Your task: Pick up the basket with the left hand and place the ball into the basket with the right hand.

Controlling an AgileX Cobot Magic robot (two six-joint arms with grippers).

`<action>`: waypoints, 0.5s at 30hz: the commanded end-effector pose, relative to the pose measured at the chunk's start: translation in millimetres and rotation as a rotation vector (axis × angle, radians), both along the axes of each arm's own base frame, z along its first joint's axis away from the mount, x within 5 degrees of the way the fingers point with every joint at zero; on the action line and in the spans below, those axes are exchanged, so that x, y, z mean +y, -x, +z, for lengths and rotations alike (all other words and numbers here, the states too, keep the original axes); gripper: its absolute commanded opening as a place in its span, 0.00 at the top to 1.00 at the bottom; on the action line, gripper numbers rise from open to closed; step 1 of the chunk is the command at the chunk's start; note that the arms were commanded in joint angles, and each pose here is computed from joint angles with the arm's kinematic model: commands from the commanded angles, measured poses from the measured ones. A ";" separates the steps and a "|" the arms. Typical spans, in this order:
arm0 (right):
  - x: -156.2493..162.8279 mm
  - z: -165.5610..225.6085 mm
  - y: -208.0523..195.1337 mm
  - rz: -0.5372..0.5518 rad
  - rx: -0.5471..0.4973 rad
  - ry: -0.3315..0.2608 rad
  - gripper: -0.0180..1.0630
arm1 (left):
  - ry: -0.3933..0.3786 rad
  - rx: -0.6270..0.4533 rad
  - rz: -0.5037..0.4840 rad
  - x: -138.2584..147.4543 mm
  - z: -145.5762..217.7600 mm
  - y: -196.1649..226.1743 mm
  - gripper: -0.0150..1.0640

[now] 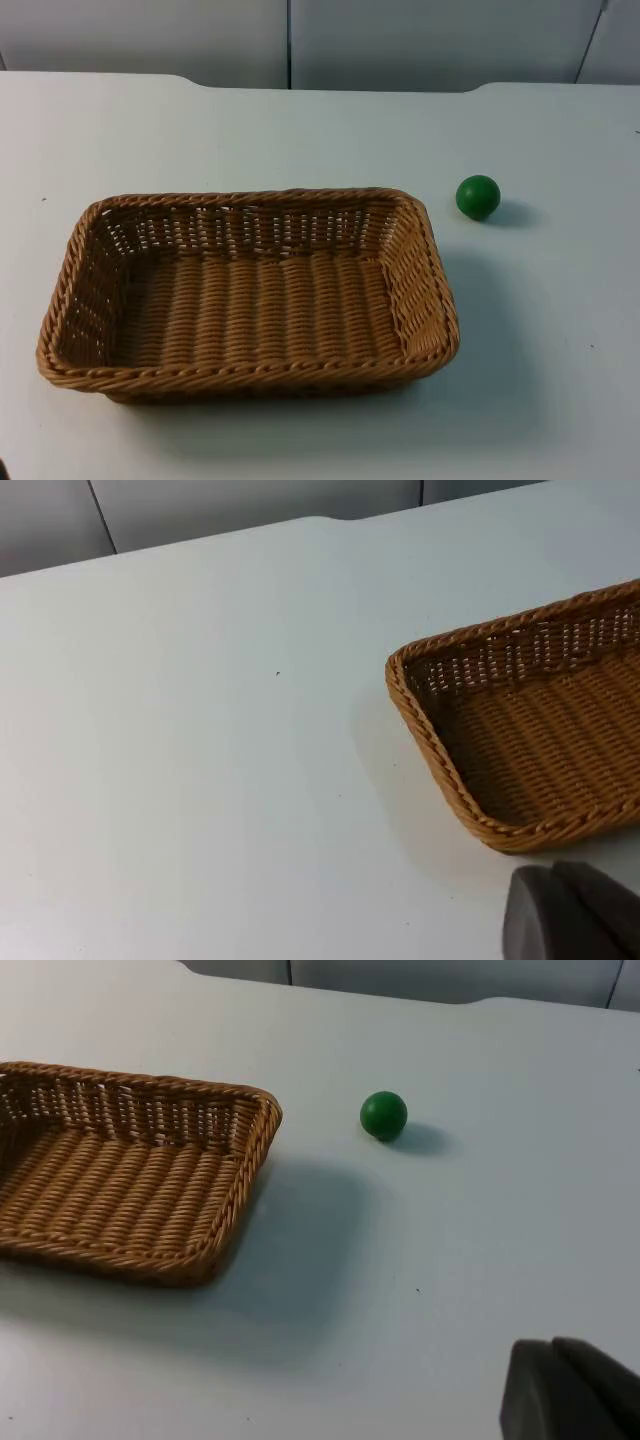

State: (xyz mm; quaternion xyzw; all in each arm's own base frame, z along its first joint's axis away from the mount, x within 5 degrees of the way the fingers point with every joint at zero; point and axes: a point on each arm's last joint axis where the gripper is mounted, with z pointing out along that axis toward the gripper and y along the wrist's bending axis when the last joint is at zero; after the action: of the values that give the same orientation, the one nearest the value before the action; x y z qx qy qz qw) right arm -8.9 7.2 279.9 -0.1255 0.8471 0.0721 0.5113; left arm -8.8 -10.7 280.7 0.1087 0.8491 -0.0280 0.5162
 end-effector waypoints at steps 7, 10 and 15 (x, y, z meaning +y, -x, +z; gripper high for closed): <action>0.1 -0.7 -0.4 -0.009 -0.008 -0.005 0.99 | 0.422 -0.011 -0.196 -31.8 47.1 -21.1 0.99; 0.1 -0.7 -0.4 -0.009 -0.008 -0.005 0.99 | 0.483 0.205 -0.224 -39.9 48.9 -48.9 0.99; 0.1 -0.7 -0.4 -0.009 -0.008 -0.005 0.99 | 0.370 0.655 -0.201 -40.7 11.7 -116.6 0.99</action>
State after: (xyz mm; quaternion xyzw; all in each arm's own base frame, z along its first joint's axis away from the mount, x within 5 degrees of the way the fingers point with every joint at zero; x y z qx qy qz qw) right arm -8.9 7.2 279.9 -0.1255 0.8471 0.0721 0.5113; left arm 86.0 -52.1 308.0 0.0691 0.9114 -0.2809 0.2927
